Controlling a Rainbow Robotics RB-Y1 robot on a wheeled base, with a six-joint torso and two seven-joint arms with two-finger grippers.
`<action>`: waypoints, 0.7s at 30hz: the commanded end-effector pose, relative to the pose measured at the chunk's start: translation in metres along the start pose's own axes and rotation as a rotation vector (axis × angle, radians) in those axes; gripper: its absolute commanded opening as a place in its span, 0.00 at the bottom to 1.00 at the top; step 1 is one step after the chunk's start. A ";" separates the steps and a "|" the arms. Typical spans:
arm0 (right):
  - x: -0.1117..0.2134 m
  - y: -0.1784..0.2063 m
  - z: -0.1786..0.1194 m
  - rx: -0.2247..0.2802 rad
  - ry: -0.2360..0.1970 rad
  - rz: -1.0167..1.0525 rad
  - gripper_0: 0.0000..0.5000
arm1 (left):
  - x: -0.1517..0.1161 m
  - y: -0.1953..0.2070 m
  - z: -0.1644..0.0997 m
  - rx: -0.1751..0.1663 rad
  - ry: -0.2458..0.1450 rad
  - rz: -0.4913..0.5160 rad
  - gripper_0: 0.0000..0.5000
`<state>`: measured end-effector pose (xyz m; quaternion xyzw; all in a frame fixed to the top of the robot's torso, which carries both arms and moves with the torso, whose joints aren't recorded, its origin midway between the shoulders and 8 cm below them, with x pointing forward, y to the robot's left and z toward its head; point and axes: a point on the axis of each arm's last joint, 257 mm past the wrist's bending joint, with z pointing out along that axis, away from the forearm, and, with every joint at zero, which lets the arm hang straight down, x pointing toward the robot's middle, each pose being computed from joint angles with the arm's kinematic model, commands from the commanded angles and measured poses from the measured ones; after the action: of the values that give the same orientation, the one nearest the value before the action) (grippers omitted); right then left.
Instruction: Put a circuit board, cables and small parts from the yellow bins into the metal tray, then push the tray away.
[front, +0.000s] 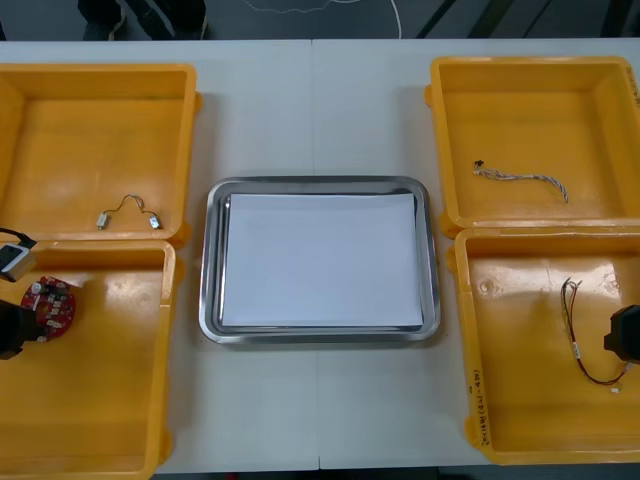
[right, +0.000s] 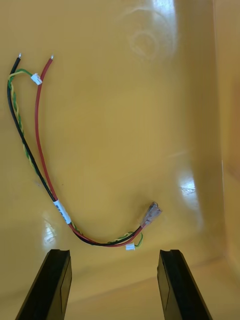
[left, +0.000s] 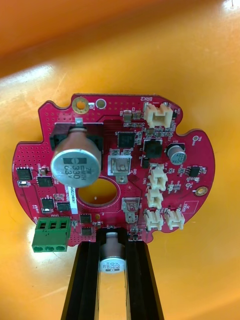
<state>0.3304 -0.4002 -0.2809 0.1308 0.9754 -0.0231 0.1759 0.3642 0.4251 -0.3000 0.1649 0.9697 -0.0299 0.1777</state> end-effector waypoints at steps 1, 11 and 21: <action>-0.015 0.002 -0.011 -0.007 -0.060 -0.126 1.00 | -0.006 0.010 -0.016 -0.029 0.019 0.026 0.00; -0.007 0.028 0.000 -0.072 -0.066 -0.188 1.00 | 0.003 -0.007 -0.042 -0.012 0.029 0.045 0.00; 0.003 0.041 0.011 -0.106 -0.042 -0.289 1.00 | 0.029 -0.024 -0.047 -0.028 0.066 0.060 0.00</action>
<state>0.3418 -0.3727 -0.2898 -0.0049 0.9803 -0.0099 0.1971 0.3304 0.4004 -0.2759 0.2229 0.9617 -0.0244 0.1574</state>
